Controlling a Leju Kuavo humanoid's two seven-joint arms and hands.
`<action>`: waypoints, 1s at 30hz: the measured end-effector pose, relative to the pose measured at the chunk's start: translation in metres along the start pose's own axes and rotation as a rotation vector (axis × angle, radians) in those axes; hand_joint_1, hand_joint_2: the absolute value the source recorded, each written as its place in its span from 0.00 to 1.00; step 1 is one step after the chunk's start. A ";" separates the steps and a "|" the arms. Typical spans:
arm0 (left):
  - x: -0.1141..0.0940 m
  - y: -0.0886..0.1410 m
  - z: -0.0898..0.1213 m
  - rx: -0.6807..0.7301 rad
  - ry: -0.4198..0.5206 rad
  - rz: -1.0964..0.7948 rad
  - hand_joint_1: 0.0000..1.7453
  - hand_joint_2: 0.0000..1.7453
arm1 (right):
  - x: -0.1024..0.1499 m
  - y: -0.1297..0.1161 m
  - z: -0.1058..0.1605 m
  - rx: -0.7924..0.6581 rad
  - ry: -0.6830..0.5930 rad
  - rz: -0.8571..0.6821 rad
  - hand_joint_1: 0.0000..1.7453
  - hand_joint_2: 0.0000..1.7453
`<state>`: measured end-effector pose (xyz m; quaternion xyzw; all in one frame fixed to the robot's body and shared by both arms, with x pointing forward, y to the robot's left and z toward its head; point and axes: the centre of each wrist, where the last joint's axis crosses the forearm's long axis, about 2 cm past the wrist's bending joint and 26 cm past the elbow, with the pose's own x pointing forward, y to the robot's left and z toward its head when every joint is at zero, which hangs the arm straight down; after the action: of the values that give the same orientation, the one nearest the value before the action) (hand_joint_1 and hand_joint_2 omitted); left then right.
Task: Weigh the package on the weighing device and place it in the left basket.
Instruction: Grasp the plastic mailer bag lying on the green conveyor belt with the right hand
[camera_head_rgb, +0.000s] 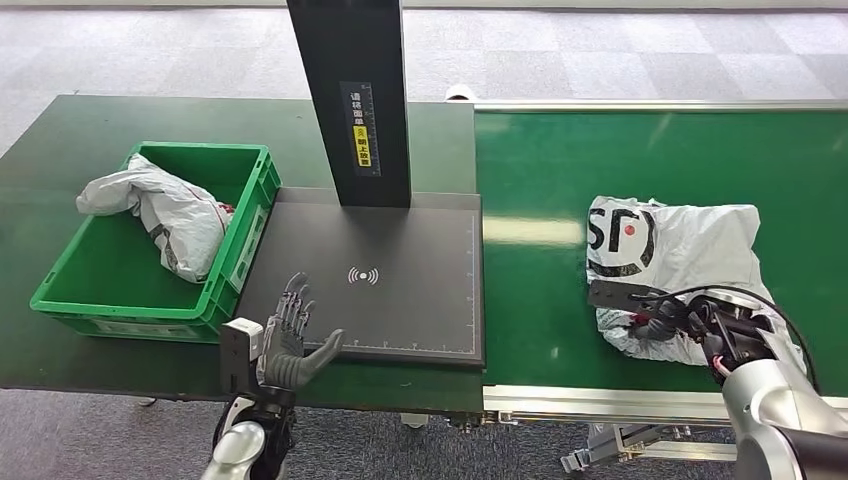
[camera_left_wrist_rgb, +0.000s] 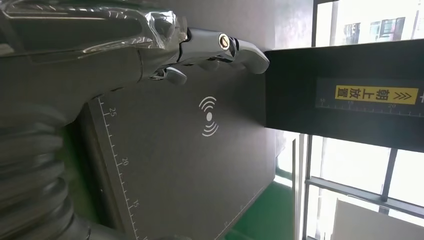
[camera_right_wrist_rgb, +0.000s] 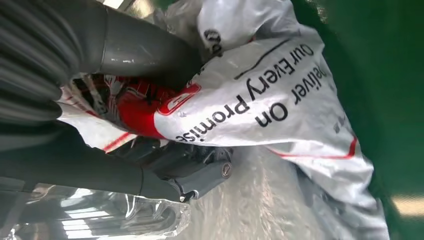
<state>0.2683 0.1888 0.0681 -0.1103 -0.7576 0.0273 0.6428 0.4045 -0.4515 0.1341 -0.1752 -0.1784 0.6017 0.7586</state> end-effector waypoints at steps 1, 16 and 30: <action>0.000 0.001 0.000 0.003 -0.001 -0.002 0.00 1.00 | 0.002 -0.003 0.001 -0.015 -0.015 0.010 1.00 1.00; 0.030 0.032 0.033 0.270 -0.279 -0.093 0.00 1.00 | 0.071 -0.026 0.016 -0.934 -0.527 -0.145 1.00 1.00; 0.064 0.027 0.017 0.429 -0.517 -0.187 0.00 1.00 | 0.151 0.062 0.049 -1.464 -0.776 0.485 1.00 1.00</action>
<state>0.2460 0.2294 0.1218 0.1079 -0.8792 0.1537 0.4378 0.3599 -0.2879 0.1562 -0.4354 -0.7254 0.4978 0.1907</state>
